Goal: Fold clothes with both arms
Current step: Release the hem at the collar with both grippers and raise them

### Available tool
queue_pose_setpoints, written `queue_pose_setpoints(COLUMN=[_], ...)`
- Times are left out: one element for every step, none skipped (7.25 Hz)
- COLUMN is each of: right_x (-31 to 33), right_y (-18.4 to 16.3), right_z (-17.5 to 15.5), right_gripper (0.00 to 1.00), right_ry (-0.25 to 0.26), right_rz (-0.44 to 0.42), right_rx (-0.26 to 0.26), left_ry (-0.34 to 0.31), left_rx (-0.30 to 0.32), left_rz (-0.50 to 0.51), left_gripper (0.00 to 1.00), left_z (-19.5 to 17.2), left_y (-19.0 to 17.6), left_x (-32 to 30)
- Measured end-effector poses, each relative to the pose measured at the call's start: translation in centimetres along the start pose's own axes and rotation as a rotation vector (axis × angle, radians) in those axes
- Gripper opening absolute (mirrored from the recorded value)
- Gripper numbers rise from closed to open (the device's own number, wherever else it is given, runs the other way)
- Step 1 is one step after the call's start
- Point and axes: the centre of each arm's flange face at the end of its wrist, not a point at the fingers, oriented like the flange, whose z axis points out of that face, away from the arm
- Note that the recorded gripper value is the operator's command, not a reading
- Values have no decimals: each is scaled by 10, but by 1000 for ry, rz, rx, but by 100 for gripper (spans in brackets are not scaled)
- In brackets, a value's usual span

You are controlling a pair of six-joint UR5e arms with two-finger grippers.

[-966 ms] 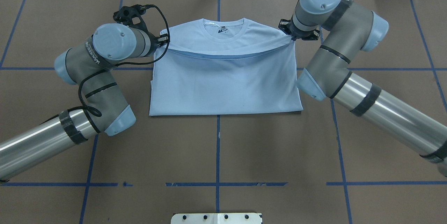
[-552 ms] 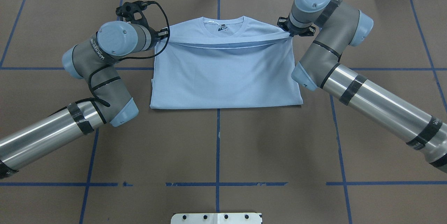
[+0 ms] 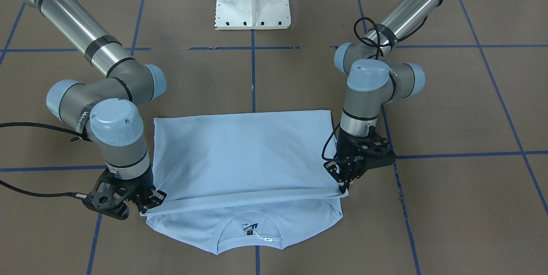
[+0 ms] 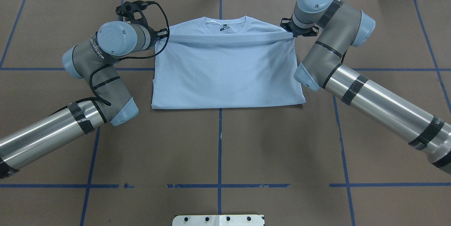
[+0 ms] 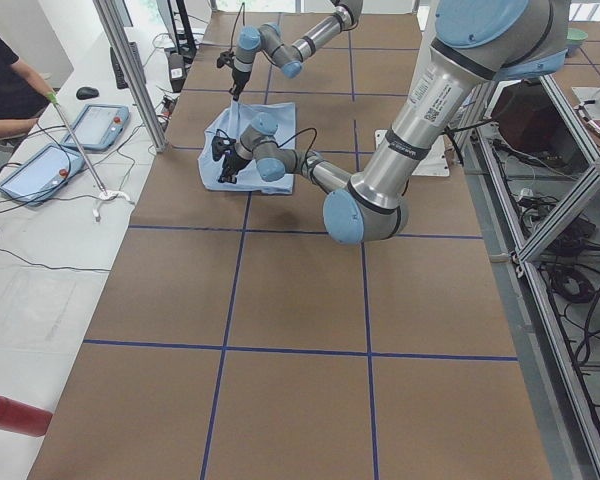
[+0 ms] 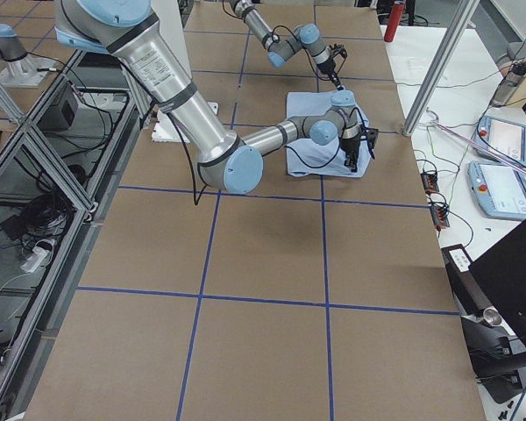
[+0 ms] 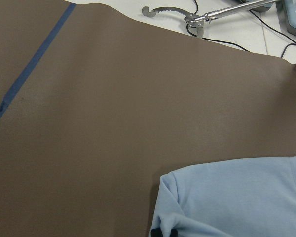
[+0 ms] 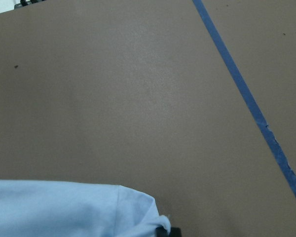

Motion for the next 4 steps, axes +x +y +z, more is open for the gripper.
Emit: queue_pose_setpoints(right_x=[-2, -3, -3, -5], right_y=[1, 2, 3, 3], right_z=[-1, -1, -1, -1], right_gripper=[0, 0, 17, 29], right_ry=[-2, -3, -3, -5], right_rz=[-2, -4, -4, -5], right_rx=[-1, -1, -2, -2], left_ry=[0, -1, -1, -1], left_rx=[2, 2, 2, 3], left_rz=[-1, -2, -2, -2], left_gripper=[22, 35, 38, 41], left_z=[0, 0, 0, 0], left_y=[-1, -3, -3, -4], left_x=[-1, -2, -2, -2])
